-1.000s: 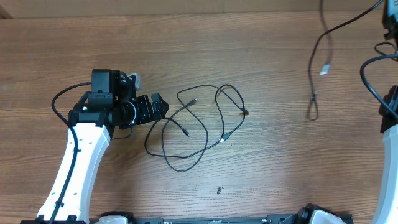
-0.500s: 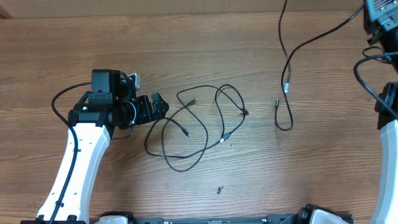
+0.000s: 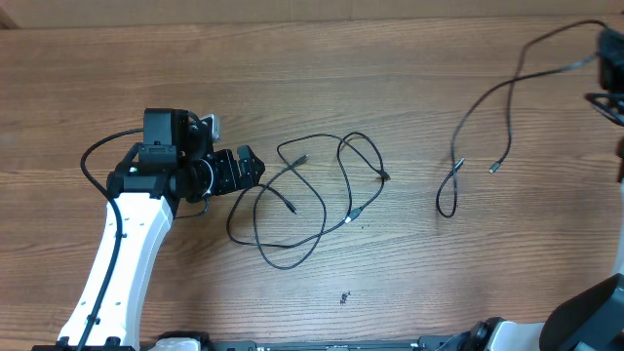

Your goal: Untangle cables

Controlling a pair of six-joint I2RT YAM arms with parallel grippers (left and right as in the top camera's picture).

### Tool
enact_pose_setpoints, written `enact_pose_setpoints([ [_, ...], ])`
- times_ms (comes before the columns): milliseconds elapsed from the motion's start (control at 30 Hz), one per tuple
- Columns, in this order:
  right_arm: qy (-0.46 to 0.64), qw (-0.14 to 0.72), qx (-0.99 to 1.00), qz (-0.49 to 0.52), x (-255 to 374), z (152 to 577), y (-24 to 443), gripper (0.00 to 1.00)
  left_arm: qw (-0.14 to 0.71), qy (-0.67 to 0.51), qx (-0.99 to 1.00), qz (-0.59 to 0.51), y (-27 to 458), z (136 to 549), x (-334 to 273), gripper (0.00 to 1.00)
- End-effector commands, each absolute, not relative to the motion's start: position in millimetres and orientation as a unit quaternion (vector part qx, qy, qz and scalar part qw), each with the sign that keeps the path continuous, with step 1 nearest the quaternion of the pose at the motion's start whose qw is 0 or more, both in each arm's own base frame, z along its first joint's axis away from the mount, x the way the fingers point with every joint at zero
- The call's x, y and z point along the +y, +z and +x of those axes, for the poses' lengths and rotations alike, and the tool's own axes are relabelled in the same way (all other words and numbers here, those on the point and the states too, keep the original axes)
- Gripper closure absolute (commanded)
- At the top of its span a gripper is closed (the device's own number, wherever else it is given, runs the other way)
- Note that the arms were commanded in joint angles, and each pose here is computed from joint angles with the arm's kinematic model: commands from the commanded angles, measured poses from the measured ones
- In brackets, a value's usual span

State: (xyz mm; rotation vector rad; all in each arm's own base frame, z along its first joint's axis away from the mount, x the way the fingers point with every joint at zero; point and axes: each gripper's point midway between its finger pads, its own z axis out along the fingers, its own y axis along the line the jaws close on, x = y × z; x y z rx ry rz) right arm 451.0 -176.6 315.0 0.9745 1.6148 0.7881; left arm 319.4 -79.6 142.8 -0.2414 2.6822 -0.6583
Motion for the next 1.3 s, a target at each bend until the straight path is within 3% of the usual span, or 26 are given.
enact_pose_setpoints([
  [0,0.255,0.544,0.677,0.426,-221,436,305,0.96,0.187,-0.230,0.952,-0.077,143,321,-79,0.00],
  [133,0.138,0.548,0.671,0.481,-277,406,285,0.96,0.187,-0.230,0.952,-0.077,143,321,-79,0.00],
  [367,-0.059,0.540,0.681,0.492,-337,372,266,0.96,0.187,-0.230,0.952,-0.077,143,321,-79,0.00],
  [567,-0.100,0.495,0.693,0.515,-356,366,225,0.96,0.187,-0.230,0.952,-0.077,143,321,-79,0.01],
  [600,-0.099,0.489,0.695,0.517,-356,367,219,0.89,0.187,-0.230,0.952,-0.077,143,321,-79,0.00],
  [633,-0.098,0.479,0.700,0.520,-358,369,208,0.60,0.187,-0.230,0.952,-0.077,143,321,-79,0.00],
  [700,-0.098,0.472,0.704,0.522,-358,369,200,0.21,0.187,-0.230,0.952,-0.077,143,321,-79,0.01],
  [733,-0.097,0.472,0.704,0.522,-358,369,200,0.07,0.187,-0.230,0.952,-0.077,143,321,-79,0.00],
  [767,-0.097,0.472,0.704,0.522,-358,370,200,0.00,0.187,-0.230,0.952,-0.077,143,321,-79,0.00],
  [1067,-0.076,0.481,0.708,0.511,-351,373,209,0.00,0.187,-0.230,0.952,-0.077,143,321,-79,0.01],
  [1267,0.034,0.553,0.717,0.423,-302,392,276,0.00,0.187,-0.230,0.952,-0.077,143,321,-79,0.00],
])
